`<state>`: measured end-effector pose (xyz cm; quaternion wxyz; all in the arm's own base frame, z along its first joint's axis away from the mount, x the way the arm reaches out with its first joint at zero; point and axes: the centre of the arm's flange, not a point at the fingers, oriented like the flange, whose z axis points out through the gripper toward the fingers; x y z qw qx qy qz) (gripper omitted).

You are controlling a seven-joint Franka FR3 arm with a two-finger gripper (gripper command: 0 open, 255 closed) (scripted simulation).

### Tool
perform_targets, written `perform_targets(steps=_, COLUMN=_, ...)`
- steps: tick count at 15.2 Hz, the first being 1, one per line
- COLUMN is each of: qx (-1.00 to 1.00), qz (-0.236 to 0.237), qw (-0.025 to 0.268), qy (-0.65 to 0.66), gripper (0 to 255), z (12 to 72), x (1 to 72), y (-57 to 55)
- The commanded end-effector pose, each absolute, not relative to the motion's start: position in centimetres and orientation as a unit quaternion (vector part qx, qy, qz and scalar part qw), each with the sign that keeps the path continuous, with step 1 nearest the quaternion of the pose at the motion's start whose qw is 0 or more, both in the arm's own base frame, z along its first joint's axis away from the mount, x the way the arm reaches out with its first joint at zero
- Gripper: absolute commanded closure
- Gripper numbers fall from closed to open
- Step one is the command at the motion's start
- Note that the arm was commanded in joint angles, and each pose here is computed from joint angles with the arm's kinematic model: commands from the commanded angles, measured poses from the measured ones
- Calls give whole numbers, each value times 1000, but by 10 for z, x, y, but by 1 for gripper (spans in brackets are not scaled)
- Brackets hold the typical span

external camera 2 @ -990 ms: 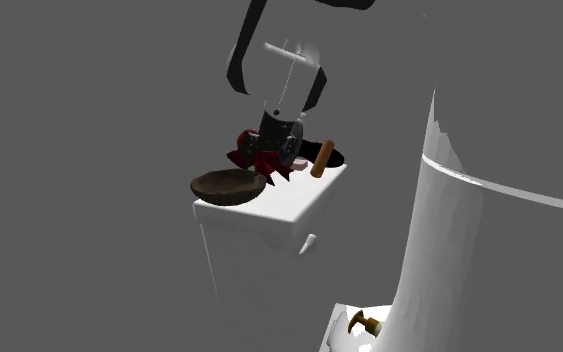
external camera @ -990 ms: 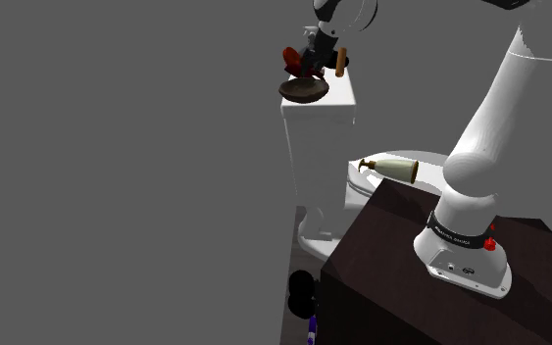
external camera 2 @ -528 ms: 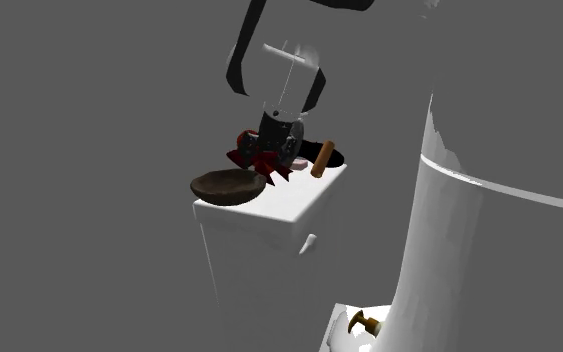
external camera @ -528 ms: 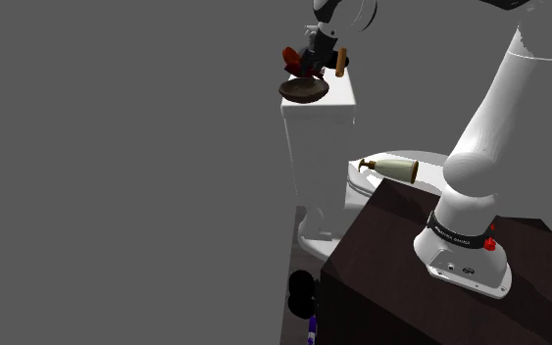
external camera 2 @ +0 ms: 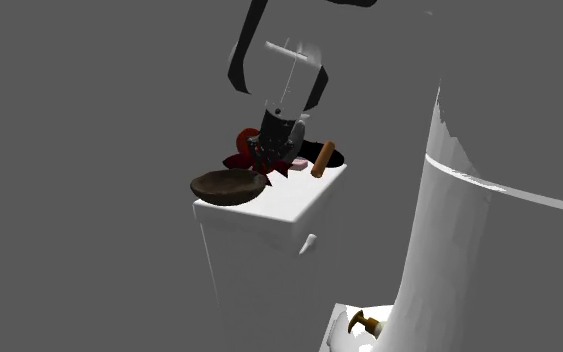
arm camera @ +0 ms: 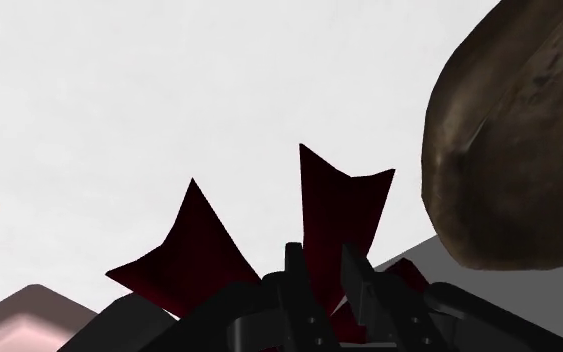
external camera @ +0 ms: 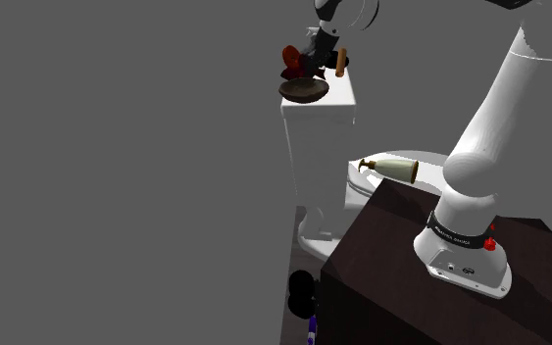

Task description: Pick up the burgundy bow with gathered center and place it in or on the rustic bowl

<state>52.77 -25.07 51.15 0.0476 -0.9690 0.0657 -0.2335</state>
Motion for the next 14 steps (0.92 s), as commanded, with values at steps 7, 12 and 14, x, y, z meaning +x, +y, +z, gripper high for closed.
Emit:
perform_targets(steps=7, qx=-970, qz=-228, qw=51, qy=62, gripper=255, z=531, x=533, y=-248)
perform_targets(steps=12, qx=-970, qz=-228, qw=51, qy=62, gripper=255, z=557, x=533, y=-248)
perform_targets(steps=14, qx=-970, qz=-228, qw=51, qy=63, gripper=0, z=551, x=532, y=-249)
